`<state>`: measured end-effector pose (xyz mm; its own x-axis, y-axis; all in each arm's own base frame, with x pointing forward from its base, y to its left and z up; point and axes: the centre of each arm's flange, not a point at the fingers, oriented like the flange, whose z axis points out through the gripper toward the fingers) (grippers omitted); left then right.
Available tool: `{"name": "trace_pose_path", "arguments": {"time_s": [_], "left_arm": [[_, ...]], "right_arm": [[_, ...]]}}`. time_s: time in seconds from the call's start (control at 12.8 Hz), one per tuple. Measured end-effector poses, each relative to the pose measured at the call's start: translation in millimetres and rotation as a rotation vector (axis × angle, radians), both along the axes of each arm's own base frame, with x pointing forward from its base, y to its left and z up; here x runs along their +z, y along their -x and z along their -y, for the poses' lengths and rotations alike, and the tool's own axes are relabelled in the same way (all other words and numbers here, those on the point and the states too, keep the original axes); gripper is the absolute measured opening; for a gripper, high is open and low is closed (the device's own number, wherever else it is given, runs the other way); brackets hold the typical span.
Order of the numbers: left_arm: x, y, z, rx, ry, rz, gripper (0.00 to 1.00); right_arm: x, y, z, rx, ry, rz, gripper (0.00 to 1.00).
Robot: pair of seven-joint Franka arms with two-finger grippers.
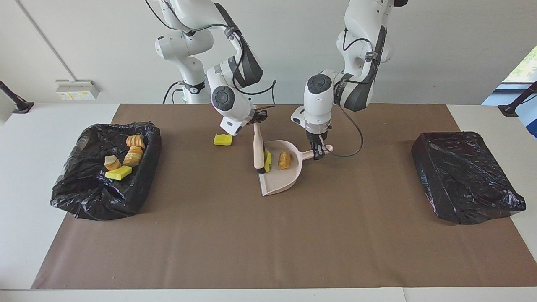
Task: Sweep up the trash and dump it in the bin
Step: 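Sweep the scraps toward the dustpan with the brush in the right gripper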
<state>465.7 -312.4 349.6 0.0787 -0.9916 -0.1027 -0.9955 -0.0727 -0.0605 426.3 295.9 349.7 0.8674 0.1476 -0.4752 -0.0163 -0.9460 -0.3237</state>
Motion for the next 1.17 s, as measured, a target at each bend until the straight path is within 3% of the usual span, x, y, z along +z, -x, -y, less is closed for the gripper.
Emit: {"name": "trace_pose_path", "arguments": {"time_s": [0.23, 0.55, 0.86, 1.17], "left_arm": [[0.0, 0.1, -0.1, -0.001, 0.000, 0.000, 0.33], [-0.1, 0.0, -0.2, -0.001, 0.000, 0.000, 0.33], [-0.2, -0.1, -0.6, 0.000, 0.000, -0.001, 0.33], [-0.3, -0.1, -0.7, 0.000, 0.000, -0.001, 0.33]], "right_arm": [[21.9, -1.7, -12.3, 0.026, -0.008, -0.014, 0.26], [63.6, -15.6, 12.7, 0.108, 0.062, -0.043, 0.26], [87.4, -5.7, 43.2, 0.140, 0.132, -0.066, 0.26], [56.9, 33.6, 80.4, 0.129, 0.358, -0.099, 0.26]]}}
